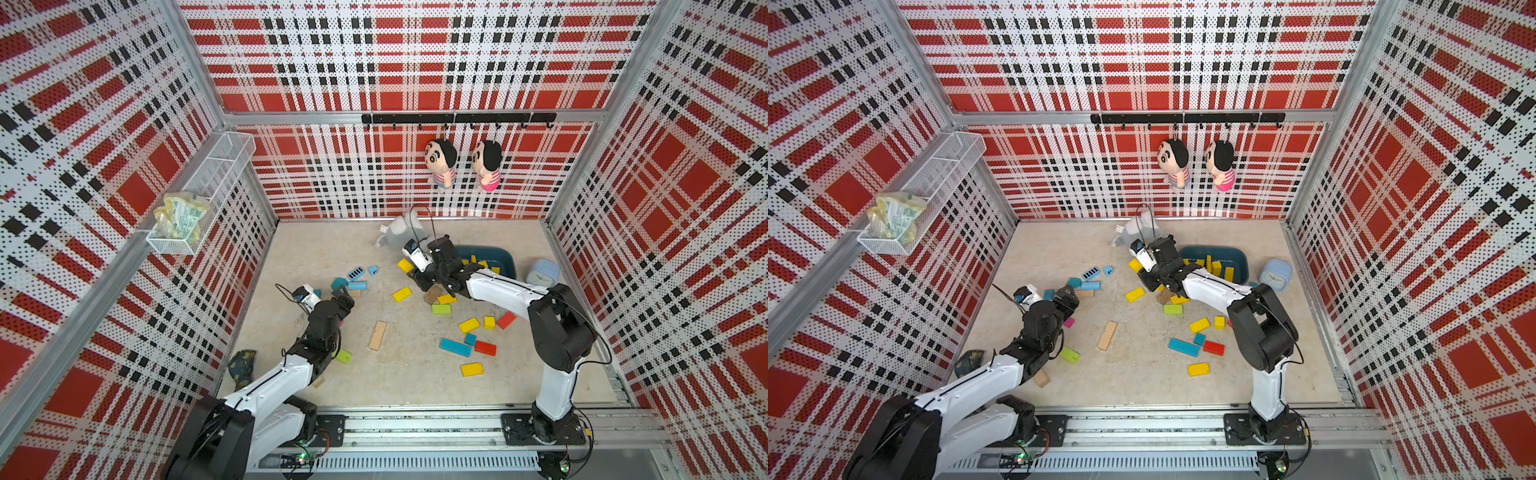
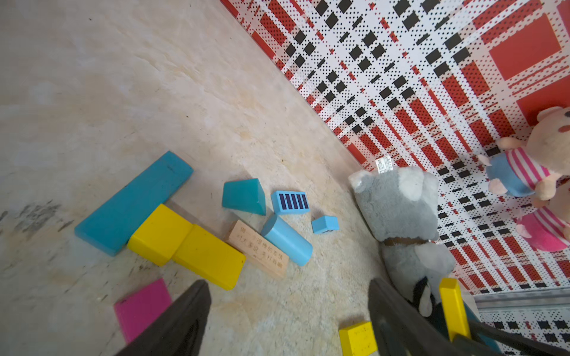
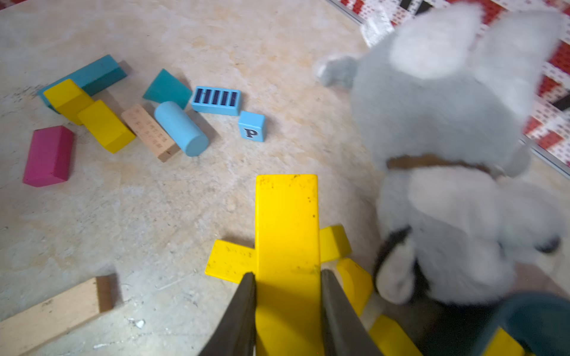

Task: Pick out the yellow building blocks
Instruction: Pick up the building block from the center of the board, then place the building block in the storage box.

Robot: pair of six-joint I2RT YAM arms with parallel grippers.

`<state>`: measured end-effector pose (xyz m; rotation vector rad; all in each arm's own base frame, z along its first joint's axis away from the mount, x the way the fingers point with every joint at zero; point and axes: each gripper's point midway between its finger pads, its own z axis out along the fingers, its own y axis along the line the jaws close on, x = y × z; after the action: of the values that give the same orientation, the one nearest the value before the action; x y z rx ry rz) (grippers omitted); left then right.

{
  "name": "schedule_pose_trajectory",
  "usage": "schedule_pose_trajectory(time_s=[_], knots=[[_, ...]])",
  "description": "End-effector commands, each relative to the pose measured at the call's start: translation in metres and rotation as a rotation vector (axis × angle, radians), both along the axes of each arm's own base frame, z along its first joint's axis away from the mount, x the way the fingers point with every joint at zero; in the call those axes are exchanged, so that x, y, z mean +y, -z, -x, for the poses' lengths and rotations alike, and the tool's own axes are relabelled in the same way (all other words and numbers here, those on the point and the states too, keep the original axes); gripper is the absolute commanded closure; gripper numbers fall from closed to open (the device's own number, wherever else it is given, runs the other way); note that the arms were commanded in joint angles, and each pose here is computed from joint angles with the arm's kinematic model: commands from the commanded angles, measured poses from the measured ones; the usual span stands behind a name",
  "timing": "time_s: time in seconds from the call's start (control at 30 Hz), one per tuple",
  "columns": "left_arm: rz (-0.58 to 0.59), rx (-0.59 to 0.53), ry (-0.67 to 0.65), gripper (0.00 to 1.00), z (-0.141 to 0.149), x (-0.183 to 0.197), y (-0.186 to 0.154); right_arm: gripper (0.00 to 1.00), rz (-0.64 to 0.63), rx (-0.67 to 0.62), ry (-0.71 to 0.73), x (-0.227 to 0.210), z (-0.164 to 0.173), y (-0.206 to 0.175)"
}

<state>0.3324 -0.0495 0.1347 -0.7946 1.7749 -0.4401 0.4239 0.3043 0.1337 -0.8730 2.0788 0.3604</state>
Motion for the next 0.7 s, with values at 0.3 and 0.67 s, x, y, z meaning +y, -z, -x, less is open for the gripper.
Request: schedule_pose_trajectory(time_s=[0.3,0.67], knots=[[-0.05,-0.061,0.088,0.17,-0.027,-0.024,-0.025,0.81,-0.159,0.041,0.529,-0.122,-0.027,-0.006],[-0.16,-0.048,0.207,0.17,-0.041,-0.059,-0.027,0.79,-0.161,0.123,0.606,-0.135,-0.043,0.02]])
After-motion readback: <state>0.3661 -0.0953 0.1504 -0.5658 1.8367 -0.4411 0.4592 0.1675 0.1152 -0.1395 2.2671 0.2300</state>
